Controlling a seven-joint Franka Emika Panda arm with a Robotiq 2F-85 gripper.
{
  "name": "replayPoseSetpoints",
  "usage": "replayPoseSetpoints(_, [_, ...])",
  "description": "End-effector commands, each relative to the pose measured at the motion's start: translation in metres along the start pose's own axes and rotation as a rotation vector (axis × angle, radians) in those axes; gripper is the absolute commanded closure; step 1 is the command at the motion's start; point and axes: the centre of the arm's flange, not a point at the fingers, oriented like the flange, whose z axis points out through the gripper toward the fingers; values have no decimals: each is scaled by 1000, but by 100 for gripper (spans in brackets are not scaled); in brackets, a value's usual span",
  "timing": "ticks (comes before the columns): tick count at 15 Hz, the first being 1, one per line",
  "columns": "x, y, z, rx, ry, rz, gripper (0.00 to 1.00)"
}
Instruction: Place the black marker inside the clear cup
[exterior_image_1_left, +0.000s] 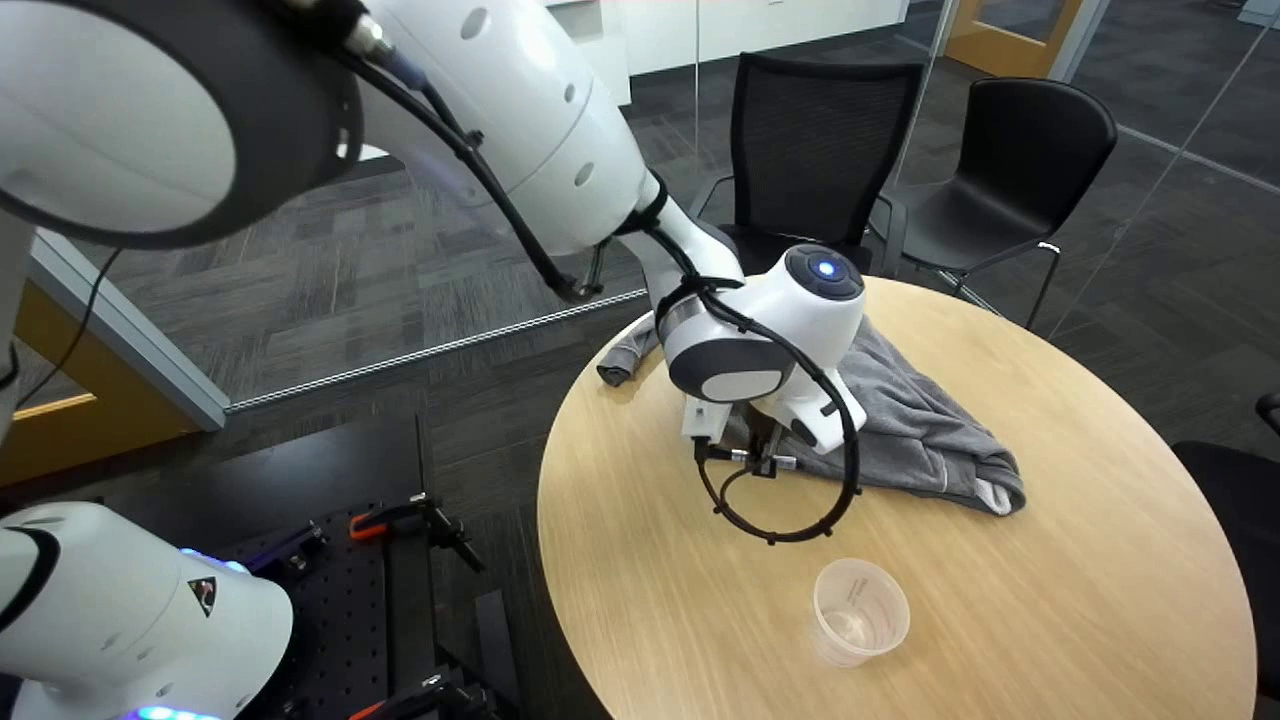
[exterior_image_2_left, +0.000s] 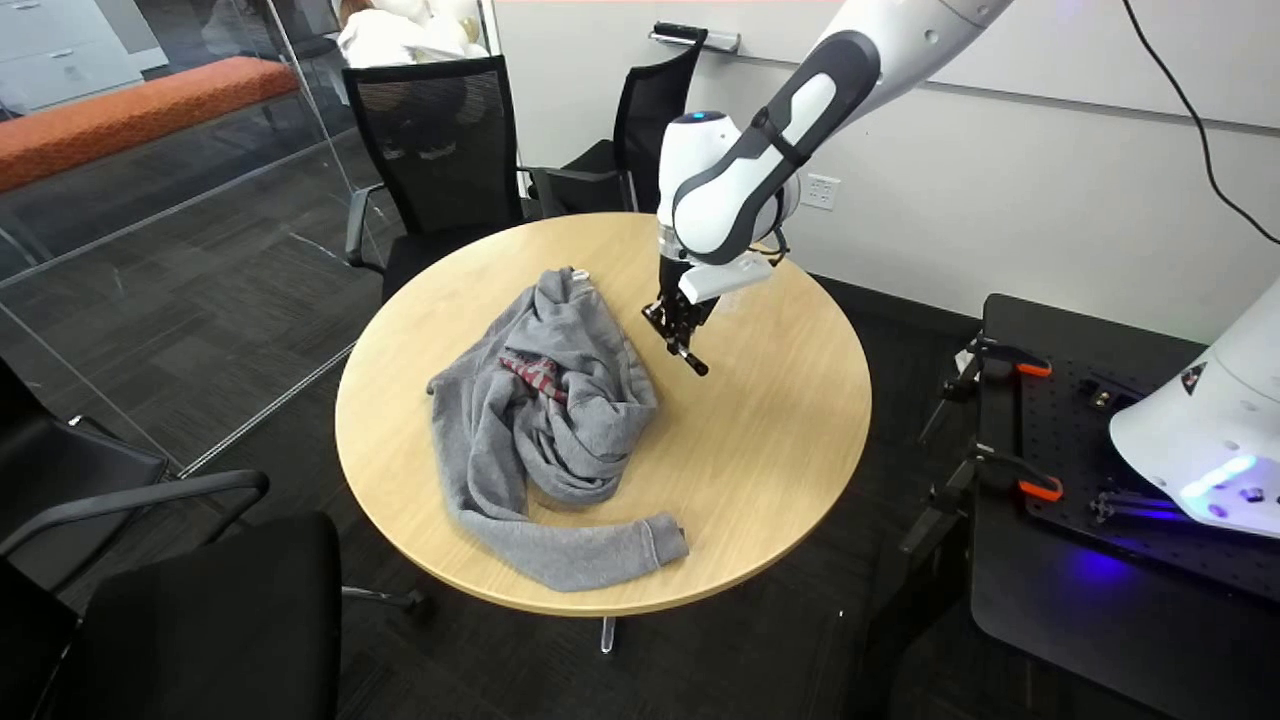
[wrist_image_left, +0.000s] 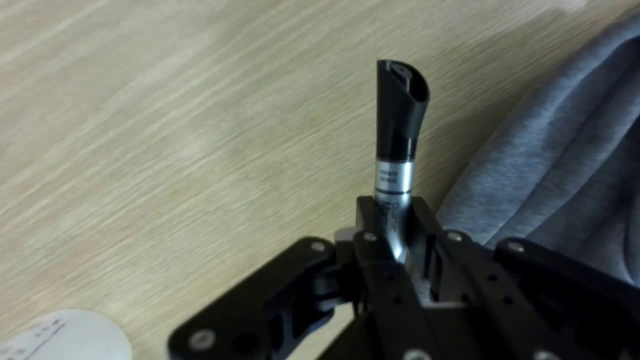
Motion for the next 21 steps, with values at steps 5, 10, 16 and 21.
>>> replayPoseSetpoints(5, [-19,24,-95,-120,-136,-212,95])
replayPoseSetpoints(10, [-16,29,-118,-217,-2,29,95])
replayPoseSetpoints(16, [-15,28,-121,-303,116,335,95])
replayPoseSetpoints(21, [-5,26,-115,-295,95,313,95])
